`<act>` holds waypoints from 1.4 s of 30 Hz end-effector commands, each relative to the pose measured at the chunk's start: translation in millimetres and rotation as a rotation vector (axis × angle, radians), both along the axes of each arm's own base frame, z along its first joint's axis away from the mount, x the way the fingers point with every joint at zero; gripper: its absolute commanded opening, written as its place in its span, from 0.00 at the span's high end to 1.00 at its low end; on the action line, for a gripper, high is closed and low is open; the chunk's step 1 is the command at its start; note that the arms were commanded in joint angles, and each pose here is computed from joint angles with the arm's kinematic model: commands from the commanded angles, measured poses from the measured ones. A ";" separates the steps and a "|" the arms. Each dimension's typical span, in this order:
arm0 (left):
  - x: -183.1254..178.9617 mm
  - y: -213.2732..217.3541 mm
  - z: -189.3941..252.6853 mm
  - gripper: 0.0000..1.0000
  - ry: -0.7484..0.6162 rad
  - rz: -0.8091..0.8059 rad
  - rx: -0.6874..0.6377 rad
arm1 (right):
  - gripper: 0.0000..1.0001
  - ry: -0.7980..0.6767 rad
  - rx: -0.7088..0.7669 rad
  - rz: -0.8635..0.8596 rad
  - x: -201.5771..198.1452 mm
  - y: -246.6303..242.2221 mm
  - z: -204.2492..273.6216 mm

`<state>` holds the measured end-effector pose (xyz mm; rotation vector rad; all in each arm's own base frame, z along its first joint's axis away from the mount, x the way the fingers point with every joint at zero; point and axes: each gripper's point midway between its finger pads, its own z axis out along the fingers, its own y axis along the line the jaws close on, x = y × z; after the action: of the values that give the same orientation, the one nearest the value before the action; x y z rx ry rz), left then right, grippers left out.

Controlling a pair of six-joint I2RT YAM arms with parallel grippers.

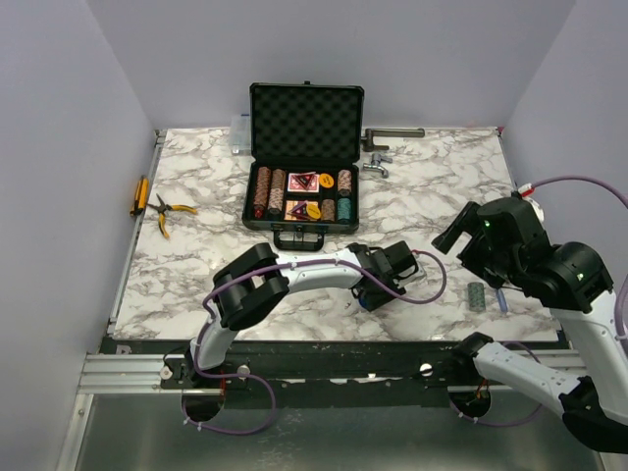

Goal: Pack up texas hold em set

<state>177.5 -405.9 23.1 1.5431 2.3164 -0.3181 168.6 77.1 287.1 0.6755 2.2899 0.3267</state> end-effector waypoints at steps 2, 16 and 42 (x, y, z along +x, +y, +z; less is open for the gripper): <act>-1.5 12.6 15.9 0.60 0.009 0.069 0.023 | 0.00 -0.020 0.014 0.027 7.4 9.2 8.8; -1.0 24.3 58.4 0.61 -0.025 0.117 0.009 | 0.00 -0.076 0.004 0.045 13.0 8.4 33.0; -11.7 47.0 130.9 0.64 0.000 0.265 -0.032 | 0.00 -0.251 -0.010 0.105 44.8 21.3 91.7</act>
<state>161.5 -364.0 126.4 1.2691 2.4781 -0.2867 208.7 100.0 362.9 0.5125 2.1357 0.4319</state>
